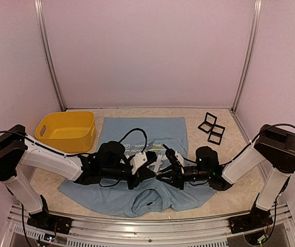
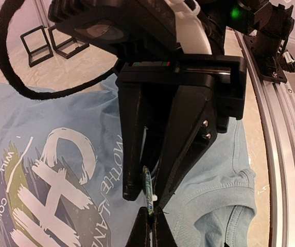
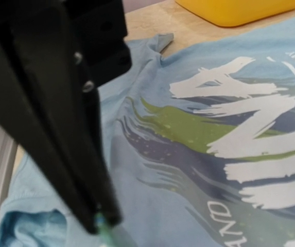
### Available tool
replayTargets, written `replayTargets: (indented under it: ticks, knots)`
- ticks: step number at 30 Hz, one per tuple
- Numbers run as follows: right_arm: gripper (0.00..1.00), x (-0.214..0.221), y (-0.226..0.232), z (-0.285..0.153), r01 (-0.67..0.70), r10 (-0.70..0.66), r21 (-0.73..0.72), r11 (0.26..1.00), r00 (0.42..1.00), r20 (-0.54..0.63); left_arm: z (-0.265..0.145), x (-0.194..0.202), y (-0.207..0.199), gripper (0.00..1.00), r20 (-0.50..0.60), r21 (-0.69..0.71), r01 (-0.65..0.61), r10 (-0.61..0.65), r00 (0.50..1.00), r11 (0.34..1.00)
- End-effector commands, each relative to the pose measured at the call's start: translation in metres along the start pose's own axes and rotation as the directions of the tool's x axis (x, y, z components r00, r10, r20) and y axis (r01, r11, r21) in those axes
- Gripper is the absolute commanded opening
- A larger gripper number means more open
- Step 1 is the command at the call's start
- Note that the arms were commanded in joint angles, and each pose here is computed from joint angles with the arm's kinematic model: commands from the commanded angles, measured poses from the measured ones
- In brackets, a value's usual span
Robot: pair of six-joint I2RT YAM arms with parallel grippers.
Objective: Pin the brooch onto the clothing
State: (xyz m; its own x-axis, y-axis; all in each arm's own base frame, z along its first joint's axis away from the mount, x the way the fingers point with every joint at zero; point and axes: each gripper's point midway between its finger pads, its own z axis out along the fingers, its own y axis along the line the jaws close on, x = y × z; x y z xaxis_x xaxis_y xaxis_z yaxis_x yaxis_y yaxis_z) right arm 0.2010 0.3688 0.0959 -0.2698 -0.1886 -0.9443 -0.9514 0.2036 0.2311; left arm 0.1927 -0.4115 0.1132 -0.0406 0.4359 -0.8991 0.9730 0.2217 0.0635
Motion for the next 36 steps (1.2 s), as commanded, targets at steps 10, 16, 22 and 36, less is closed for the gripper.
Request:
replayTargets:
  ticks: [10,16,22,36]
  knots:
    - [0.48,-0.013,-0.001,-0.021,0.089,-0.089,-0.002,0.996,0.996,-0.021,-0.004,0.013,0.004,0.00,-0.066,-0.090,-0.068,0.062,0.996,0.994]
    - [0.48,-0.013,-0.016,-0.043,0.084,-0.078,0.120,0.989,0.996,-0.054,0.005,0.027,0.008,0.00,-0.190,-0.216,-0.243,0.203,0.961,0.946]
    - [0.47,-0.009,-0.042,-0.053,0.038,-0.017,0.284,0.958,0.997,-0.076,0.035,0.064,-0.039,0.01,-0.403,-0.068,-0.470,0.407,0.820,0.880]
    - [0.00,0.030,-0.118,-0.125,-0.195,0.458,0.834,0.517,0.886,-0.077,0.003,-0.008,-0.046,0.68,-0.267,0.033,-0.161,0.164,0.950,0.986]
